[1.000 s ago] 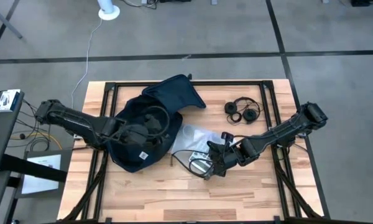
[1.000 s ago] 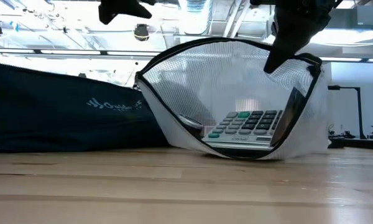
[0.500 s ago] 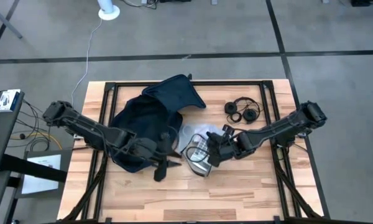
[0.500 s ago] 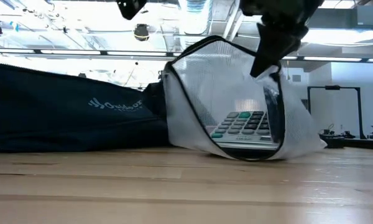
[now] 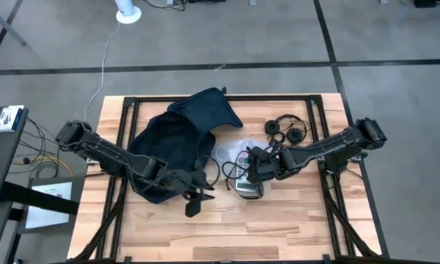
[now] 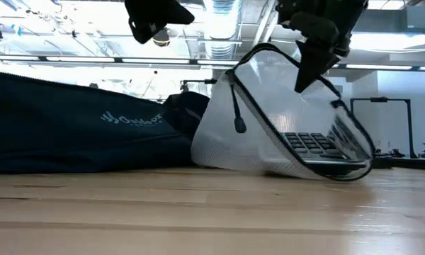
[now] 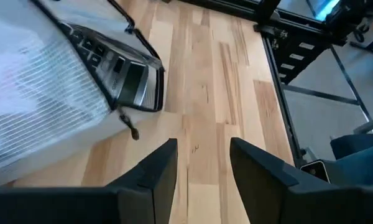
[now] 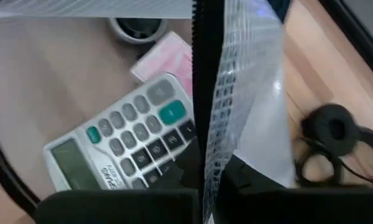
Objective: Unpack backpack
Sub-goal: Remove the transparent pack from zip bag
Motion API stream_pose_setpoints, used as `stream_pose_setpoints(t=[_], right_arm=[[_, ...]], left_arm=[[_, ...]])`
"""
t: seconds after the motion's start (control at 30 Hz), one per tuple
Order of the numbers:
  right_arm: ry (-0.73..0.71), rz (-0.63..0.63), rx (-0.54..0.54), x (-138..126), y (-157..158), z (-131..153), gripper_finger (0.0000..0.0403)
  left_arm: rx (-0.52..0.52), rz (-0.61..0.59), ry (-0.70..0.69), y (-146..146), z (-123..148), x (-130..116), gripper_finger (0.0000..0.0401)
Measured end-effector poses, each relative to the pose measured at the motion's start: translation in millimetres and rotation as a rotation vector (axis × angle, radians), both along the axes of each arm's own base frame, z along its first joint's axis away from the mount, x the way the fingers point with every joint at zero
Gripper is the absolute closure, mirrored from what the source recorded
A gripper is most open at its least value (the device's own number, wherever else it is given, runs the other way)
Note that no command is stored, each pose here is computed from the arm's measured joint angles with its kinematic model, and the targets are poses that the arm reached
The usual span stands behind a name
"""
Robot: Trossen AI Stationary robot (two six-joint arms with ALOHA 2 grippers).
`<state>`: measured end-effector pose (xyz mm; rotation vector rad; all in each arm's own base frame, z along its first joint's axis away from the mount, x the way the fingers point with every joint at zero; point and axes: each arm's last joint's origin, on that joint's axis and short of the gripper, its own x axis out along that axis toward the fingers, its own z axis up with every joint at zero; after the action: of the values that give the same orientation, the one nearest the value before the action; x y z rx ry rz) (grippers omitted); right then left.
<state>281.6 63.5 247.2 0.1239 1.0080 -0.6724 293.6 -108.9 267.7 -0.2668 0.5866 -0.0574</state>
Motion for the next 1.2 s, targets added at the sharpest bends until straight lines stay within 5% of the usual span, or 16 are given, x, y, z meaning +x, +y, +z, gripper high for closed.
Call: stream_pose_setpoints(t=[0.33, 0.6, 1.2], right_arm=[[-0.153, -0.113, -0.048, -35, -4, 38, 0.0403], [-0.357, -0.204, -0.104, -53, 4, 57, 0.0403], [-0.073, -0.168, -0.005, -60, 2, 42, 0.0403]], left_arm=[[0.108, 0.212, -0.061, 21, 34, -34, 0.0267], [0.154, 0.344, -0.038, 28, 35, -44, 0.0267], [0.153, 0.368, -0.001, 29, 30, -45, 0.0267]])
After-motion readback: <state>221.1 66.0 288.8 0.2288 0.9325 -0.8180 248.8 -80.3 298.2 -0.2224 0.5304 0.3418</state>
